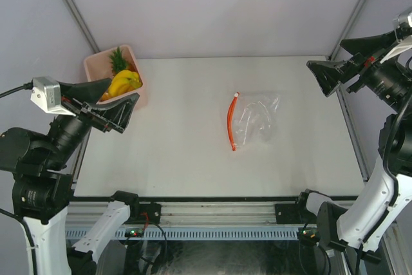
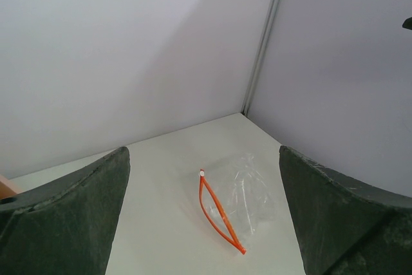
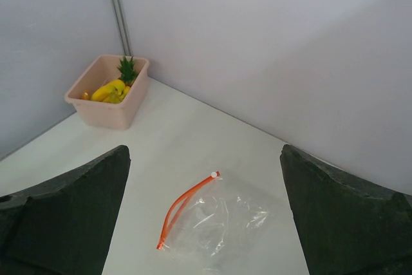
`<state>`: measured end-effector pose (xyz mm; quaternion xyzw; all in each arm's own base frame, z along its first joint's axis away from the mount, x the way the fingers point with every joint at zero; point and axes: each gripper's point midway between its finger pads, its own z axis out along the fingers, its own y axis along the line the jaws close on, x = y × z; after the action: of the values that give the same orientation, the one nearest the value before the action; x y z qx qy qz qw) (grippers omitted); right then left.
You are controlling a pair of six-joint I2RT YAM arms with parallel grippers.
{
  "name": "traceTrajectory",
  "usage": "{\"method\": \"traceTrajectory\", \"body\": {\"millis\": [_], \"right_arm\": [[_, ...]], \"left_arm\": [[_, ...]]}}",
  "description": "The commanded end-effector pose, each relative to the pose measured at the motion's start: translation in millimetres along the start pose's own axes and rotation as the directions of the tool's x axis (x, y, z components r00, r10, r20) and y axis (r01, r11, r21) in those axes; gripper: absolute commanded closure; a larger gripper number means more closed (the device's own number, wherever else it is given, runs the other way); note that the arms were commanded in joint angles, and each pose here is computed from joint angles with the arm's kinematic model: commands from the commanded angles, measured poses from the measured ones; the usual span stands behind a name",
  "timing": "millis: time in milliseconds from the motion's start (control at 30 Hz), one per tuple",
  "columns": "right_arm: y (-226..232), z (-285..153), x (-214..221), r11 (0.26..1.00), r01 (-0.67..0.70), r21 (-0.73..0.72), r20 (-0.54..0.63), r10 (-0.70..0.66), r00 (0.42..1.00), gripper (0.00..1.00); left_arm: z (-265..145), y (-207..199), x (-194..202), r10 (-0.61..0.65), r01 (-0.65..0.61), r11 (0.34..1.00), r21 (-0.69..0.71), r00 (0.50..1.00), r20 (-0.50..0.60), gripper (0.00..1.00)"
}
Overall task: Open the zip-top bag and remove the fake food
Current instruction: Reset both arms
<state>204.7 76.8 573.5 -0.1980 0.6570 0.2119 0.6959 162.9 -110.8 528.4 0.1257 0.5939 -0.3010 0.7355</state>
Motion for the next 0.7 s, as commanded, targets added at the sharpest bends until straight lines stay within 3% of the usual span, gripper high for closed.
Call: {"method": "traceTrajectory", "body": {"millis": [0, 667], "right_arm": [[0.1, -1.7, -2.2, 1.0, 0.014, 0.009, 0.009, -0.015, 1.0, 0.0], [0.6, -4.8, 1.5, 0.999, 0.02, 0.025, 0.004, -0.02, 1.0, 0.0]], "left_arm": [[5.1, 7.8, 4.8, 0.021, -0.021, 1.0, -0.018, 1.0, -0.006, 0.0], [7.0, 8.9, 9.2, 0.021, -0.021, 1.0, -0.014, 1.0, -0.016, 0.0]]}}
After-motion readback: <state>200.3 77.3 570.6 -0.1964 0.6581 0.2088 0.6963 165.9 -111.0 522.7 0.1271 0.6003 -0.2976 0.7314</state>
